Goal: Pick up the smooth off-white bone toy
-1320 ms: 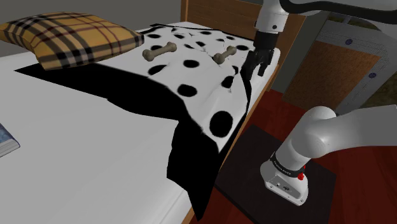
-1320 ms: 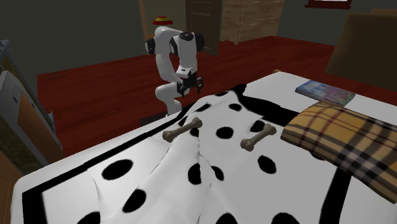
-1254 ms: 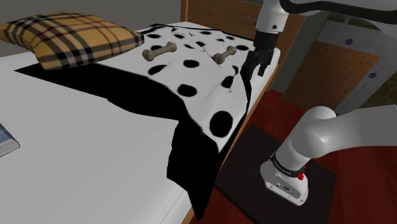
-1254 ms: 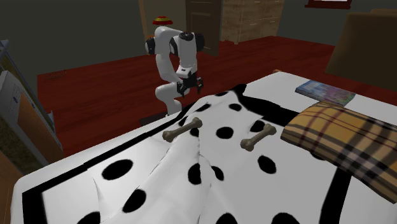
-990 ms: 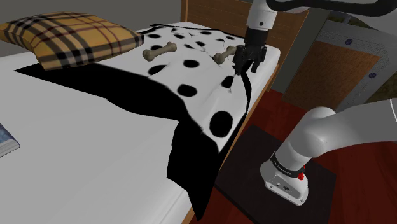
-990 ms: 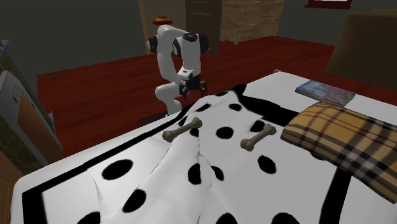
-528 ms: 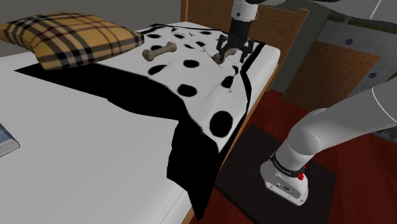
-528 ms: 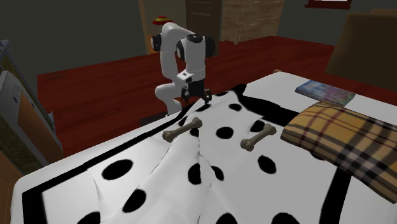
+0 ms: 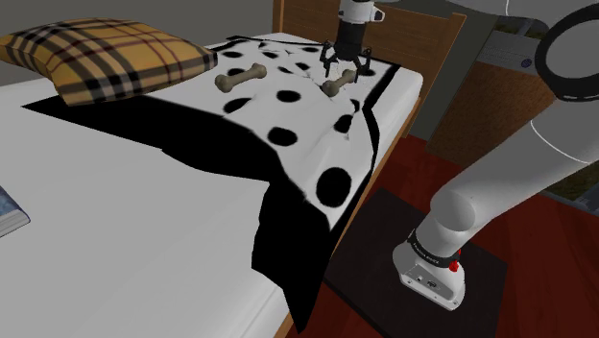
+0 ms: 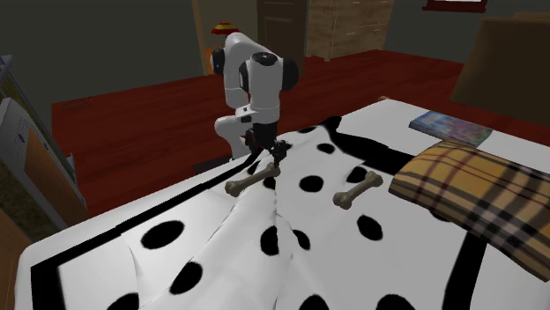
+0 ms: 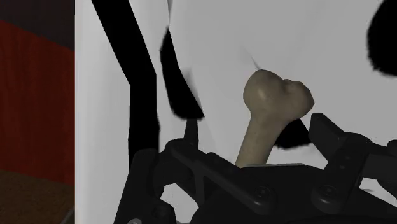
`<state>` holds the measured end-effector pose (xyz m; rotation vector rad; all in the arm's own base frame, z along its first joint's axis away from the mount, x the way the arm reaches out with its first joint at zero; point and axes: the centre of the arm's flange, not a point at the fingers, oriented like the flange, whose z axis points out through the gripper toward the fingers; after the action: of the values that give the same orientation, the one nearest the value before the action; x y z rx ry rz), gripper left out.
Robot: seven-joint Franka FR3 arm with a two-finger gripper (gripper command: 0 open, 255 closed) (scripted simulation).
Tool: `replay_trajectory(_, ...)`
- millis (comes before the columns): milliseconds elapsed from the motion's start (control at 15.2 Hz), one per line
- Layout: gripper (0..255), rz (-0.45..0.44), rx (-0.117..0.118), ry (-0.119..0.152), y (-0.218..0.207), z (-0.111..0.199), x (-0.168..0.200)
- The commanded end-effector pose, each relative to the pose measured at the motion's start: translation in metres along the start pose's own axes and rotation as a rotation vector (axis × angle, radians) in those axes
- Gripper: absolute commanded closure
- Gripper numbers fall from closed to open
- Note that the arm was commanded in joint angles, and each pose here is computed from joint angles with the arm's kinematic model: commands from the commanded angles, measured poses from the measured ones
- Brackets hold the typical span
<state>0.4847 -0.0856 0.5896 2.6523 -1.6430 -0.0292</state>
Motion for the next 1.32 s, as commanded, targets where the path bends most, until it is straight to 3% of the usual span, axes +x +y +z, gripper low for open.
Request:
replay_trajectory(0, 0, 0.116, -0.004, 0.017, -0.005, -0.004, 0.021)
replay_trajectory(198, 0, 0.266, -0.010, 0.038, -0.006, -0.009, 0.054)
replay_trajectory(792, 0, 0.266, -0.010, 0.038, -0.007, 0.031, 0.054)
replay_trajectory(858, 255, 0.266, -0.010, 0.038, -0.007, 0.031, 0.054)
replay_trajectory(1254, 255, 0.266, -0.010, 0.038, -0.006, 0.031, 0.054)
